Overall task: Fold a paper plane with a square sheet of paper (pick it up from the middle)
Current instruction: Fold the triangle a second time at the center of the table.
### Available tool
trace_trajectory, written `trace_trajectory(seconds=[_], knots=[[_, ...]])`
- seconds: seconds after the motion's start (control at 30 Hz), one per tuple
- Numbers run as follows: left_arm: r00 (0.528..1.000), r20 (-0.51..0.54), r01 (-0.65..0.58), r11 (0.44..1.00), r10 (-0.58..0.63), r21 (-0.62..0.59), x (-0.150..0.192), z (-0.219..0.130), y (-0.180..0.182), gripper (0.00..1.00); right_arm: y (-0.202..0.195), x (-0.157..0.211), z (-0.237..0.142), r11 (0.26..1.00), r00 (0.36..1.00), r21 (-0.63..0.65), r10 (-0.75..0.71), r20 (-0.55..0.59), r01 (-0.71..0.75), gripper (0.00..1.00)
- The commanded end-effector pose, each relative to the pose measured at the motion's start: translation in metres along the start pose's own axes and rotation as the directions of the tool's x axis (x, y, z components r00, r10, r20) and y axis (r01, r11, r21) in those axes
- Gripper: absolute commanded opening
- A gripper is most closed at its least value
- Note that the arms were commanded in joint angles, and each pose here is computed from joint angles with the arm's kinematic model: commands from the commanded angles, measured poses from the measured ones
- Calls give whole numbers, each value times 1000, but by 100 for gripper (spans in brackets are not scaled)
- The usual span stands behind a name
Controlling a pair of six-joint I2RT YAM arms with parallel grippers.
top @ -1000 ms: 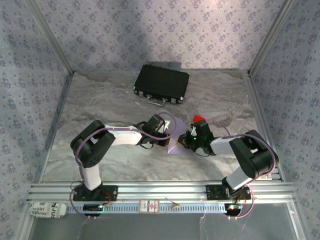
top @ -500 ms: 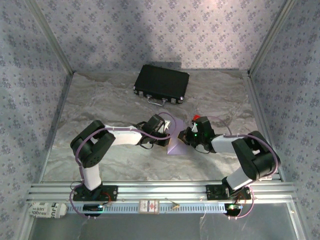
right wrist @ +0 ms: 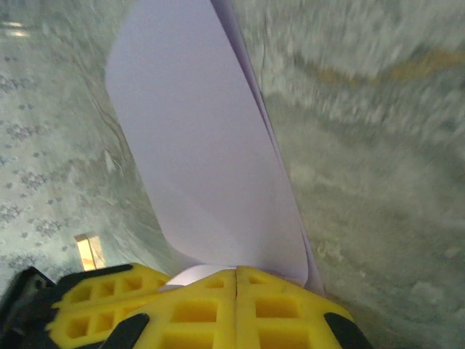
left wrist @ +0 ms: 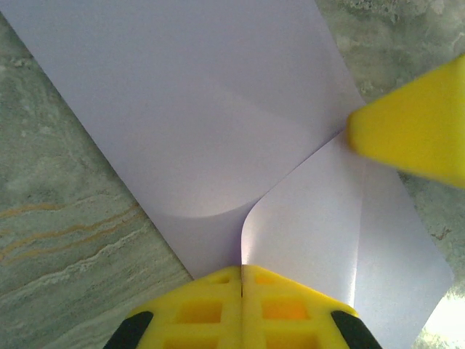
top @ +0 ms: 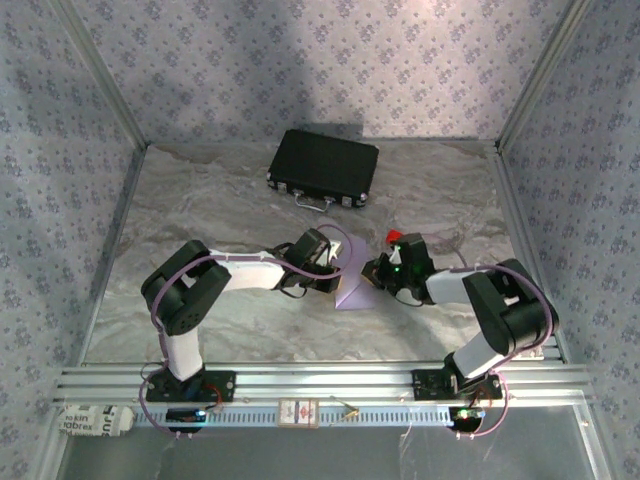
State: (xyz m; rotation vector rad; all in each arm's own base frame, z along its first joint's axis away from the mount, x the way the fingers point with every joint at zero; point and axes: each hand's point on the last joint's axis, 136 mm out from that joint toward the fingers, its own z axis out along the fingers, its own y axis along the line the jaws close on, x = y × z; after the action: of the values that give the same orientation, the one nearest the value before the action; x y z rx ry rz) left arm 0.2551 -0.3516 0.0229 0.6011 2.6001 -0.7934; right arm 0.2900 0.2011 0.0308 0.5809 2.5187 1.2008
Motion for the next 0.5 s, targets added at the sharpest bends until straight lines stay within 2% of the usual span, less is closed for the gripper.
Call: trace_trajectory(seconds=[0.0,0.27,0.47], knots=[[995,-93,15,999,-19,-43,23,6,14,2,3,-7,-4,1000,1000,-11,0,3,0,0],[995,-93,13,999,-17,-40,22,7,13,2,-34,-1,4,996,998,71,55,-6,-55,0],[995,-95,9,999,-13,-44,23,6,14,2,-17,-6,-5,998,1000,65,10,11,-11,0]])
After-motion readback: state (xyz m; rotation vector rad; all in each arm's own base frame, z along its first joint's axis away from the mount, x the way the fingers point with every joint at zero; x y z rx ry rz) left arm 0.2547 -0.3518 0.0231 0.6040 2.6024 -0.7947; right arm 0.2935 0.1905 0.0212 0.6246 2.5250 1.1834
